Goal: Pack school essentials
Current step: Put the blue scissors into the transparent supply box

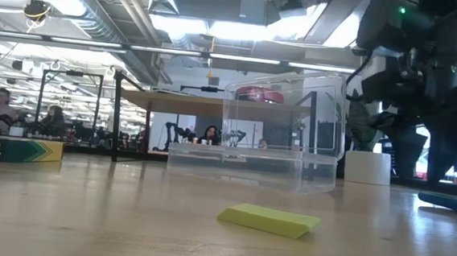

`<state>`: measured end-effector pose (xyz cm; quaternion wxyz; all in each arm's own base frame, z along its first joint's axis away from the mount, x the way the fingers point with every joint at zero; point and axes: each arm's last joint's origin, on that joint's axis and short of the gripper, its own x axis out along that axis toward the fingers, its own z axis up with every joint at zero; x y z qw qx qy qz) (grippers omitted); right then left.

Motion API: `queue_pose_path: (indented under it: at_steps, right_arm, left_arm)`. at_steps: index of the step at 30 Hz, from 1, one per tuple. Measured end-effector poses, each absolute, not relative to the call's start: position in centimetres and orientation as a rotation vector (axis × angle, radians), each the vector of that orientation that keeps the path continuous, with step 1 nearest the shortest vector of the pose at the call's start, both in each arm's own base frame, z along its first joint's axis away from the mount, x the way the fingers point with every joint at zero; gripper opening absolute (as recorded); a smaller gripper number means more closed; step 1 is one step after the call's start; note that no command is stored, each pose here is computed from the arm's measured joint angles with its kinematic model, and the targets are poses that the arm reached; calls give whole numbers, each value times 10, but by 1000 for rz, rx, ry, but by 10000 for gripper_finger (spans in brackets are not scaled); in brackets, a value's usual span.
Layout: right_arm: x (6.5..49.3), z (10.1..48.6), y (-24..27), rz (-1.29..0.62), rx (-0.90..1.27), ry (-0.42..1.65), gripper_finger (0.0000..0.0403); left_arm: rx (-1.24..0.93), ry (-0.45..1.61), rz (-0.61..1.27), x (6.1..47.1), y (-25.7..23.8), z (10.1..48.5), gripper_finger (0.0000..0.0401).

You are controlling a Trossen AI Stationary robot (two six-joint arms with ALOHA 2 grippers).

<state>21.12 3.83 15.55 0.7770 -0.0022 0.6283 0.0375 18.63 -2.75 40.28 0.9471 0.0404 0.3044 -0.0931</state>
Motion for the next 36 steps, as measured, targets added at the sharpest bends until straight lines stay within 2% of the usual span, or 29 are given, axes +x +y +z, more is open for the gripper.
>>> queue_pose_path:
  at_steps: [19, 30, 36]
  right_arm:
    - [203, 136, 36, 61, -4, 1334, 216]
    - [197, 128, 35, -41, 114, 1332, 216]
    - [197, 127, 35, -43, 110, 1332, 190]
  left_arm:
    - [83, 619, -189, 186, -27, 403, 0]
    - [83, 619, -190, 186, -28, 403, 0]
    - [83, 619, -190, 186, -28, 403, 0]
